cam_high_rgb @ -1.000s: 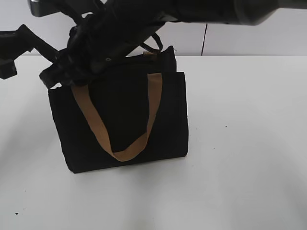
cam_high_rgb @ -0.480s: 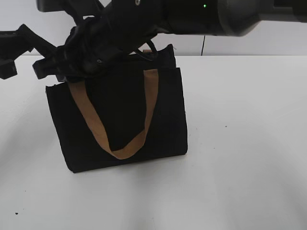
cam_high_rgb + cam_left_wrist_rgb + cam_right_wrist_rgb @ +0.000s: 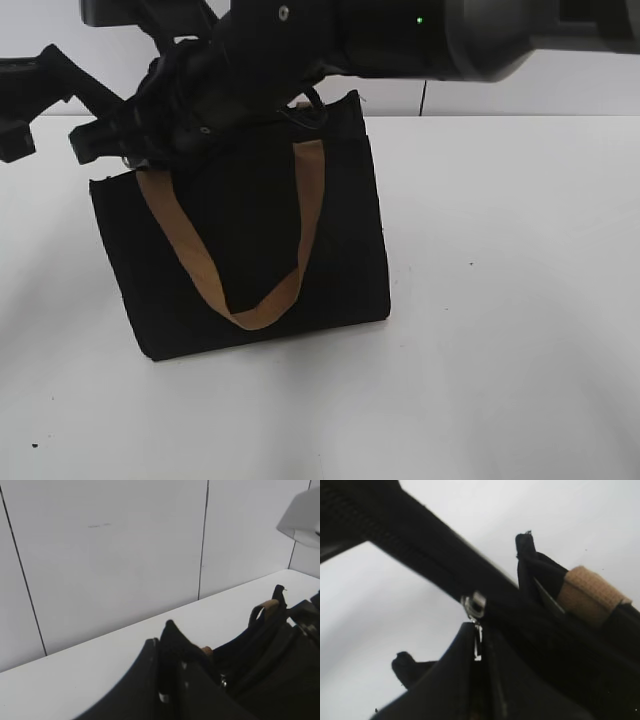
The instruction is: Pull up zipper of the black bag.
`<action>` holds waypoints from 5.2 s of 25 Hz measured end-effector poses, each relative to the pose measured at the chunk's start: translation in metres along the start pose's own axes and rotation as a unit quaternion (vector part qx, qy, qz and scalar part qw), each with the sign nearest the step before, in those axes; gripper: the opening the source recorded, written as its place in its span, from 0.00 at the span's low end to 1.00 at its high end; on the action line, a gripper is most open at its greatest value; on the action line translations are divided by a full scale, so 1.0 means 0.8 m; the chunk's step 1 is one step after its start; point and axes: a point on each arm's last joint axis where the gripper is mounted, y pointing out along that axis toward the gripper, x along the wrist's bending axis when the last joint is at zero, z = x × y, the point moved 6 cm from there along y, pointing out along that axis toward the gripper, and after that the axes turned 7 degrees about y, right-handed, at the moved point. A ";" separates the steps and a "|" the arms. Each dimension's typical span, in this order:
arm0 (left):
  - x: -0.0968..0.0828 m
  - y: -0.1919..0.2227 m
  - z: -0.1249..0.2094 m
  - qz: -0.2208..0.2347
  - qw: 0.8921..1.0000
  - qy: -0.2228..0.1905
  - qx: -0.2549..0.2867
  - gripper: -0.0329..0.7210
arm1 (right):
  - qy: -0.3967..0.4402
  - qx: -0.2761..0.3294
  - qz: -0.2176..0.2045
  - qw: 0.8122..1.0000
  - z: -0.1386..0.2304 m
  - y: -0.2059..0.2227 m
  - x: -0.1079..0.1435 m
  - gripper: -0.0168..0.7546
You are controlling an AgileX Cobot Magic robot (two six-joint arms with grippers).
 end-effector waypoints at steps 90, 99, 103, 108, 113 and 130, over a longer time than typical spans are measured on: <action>0.020 -0.058 0.142 -0.177 0.912 -0.138 0.343 0.61 | -0.112 0.162 0.189 0.962 -0.003 -0.174 -0.101 0.69; -0.083 -0.106 0.177 -0.100 0.807 -0.150 0.563 0.64 | -0.094 0.176 0.185 0.962 0.001 -0.247 -0.082 0.71; -0.123 -0.111 0.144 -0.007 0.784 -0.165 0.599 0.64 | -0.092 0.134 0.181 0.970 -0.008 -0.297 -0.067 0.71; -0.133 -0.129 0.072 0.047 0.779 -0.184 0.598 0.61 | -0.088 0.049 0.165 0.981 -0.017 -0.380 -0.041 0.70; -0.129 -0.179 0.018 0.057 0.823 -0.174 0.538 0.60 | -0.080 -0.019 0.123 0.989 0.008 -0.459 -0.013 0.70; -0.119 -0.291 -0.009 0.027 0.942 -0.087 0.323 0.60 | -0.070 0.018 0.109 0.991 0.313 -0.467 -0.067 0.70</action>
